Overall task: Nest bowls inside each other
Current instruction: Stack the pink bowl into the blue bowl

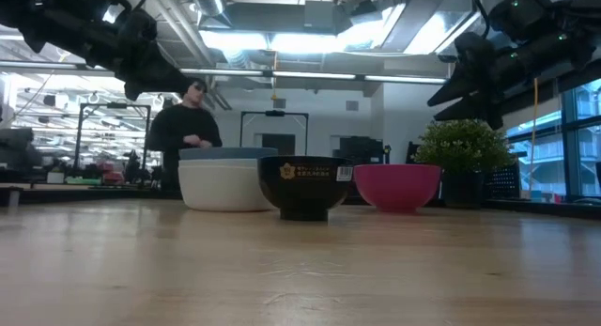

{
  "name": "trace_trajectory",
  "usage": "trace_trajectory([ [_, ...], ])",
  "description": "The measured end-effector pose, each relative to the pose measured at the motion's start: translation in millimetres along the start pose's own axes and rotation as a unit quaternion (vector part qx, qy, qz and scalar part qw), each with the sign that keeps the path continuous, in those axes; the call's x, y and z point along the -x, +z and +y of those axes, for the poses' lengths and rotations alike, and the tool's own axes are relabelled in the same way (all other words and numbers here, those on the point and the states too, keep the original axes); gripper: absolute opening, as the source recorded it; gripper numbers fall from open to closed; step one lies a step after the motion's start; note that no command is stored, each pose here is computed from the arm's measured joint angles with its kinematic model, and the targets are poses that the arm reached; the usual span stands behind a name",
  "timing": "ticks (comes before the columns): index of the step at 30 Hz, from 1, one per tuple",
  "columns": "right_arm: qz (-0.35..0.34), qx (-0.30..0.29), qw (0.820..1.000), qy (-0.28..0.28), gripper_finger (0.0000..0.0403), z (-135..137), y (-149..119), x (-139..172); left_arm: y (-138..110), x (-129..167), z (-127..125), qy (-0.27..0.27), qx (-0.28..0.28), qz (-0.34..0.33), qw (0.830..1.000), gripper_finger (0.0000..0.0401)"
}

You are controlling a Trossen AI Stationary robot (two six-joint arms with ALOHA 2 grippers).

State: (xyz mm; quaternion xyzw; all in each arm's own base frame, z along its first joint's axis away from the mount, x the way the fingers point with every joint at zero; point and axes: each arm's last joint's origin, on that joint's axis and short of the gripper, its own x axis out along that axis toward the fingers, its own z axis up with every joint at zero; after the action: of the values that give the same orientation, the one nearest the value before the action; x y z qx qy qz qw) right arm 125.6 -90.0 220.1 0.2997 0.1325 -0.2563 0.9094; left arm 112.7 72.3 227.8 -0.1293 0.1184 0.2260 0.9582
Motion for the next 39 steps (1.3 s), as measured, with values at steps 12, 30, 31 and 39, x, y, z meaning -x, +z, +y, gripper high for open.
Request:
trace_trajectory([
  [12, 0.08, 0.05, 0.995, -0.038, 0.0184, 18.2, 41.1, 3.1, 0.0, 0.0, 0.0, 0.0, -0.002, 0.0, 1.0, 0.0085],
  [30, 0.221, 0.061, 0.96, -0.159, 0.018, -8.9, 36.3, -61.3, -0.7, 0.0, 0.2, 0.001, -0.003, 0.004, 1.0, 0.0085],
  [31, 0.221, 0.062, 0.959, -0.165, 0.018, -10.1, 36.0, -62.8, -0.7, 0.0, 0.1, 0.001, -0.003, 0.004, 1.0, 0.0085],
  [39, 0.222, 0.055, 0.955, -0.189, 0.018, -18.8, 36.5, -65.6, -0.8, 0.0, 0.1, 0.001, -0.003, 0.004, 1.0, 0.0085],
])
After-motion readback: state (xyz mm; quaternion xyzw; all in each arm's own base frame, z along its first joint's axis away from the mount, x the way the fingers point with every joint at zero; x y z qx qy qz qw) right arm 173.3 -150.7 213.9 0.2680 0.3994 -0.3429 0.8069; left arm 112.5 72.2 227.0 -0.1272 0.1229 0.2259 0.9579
